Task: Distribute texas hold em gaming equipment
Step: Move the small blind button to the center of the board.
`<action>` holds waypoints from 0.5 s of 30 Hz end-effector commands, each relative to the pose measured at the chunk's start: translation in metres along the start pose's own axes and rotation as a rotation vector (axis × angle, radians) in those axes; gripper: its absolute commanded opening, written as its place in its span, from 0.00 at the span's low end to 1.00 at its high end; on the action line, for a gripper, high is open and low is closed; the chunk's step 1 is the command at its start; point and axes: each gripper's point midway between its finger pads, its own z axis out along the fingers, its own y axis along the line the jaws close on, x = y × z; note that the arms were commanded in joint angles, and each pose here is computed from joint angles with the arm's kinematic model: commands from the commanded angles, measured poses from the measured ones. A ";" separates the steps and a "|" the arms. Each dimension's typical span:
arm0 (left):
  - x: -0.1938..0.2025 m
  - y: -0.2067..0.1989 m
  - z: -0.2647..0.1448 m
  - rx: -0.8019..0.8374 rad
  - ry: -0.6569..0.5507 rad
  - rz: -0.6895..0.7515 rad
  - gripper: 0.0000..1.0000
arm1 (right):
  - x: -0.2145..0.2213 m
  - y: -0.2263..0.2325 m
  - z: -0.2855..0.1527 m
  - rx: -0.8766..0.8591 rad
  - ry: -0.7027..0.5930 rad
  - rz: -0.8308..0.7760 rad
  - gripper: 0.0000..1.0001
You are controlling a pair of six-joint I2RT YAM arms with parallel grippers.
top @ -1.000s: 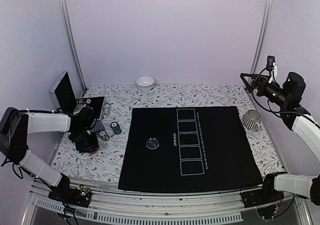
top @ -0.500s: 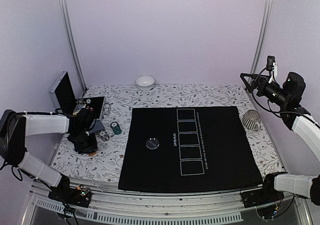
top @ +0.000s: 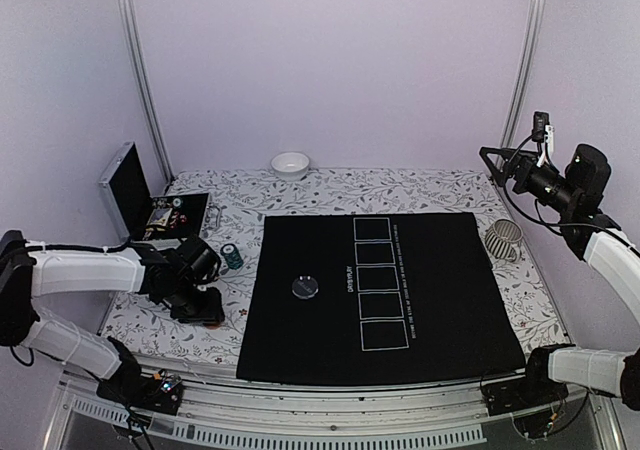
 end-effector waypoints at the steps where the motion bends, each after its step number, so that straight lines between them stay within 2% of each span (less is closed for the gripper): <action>1: 0.019 -0.020 0.014 -0.003 0.048 0.117 0.40 | -0.005 0.004 -0.001 -0.021 -0.012 -0.007 0.98; 3: 0.027 -0.027 0.018 -0.042 0.068 0.196 0.43 | -0.006 0.005 -0.002 -0.021 -0.015 -0.010 0.98; 6: 0.034 -0.028 0.024 -0.091 0.114 0.266 0.53 | -0.006 0.006 -0.002 -0.023 -0.016 -0.012 0.98; 10: 0.036 -0.030 0.028 -0.105 0.156 0.288 0.63 | -0.006 0.007 -0.003 -0.025 -0.016 -0.013 0.98; 15: 0.028 -0.036 0.025 -0.105 0.135 0.284 0.70 | -0.006 0.006 -0.003 -0.023 -0.016 -0.013 0.98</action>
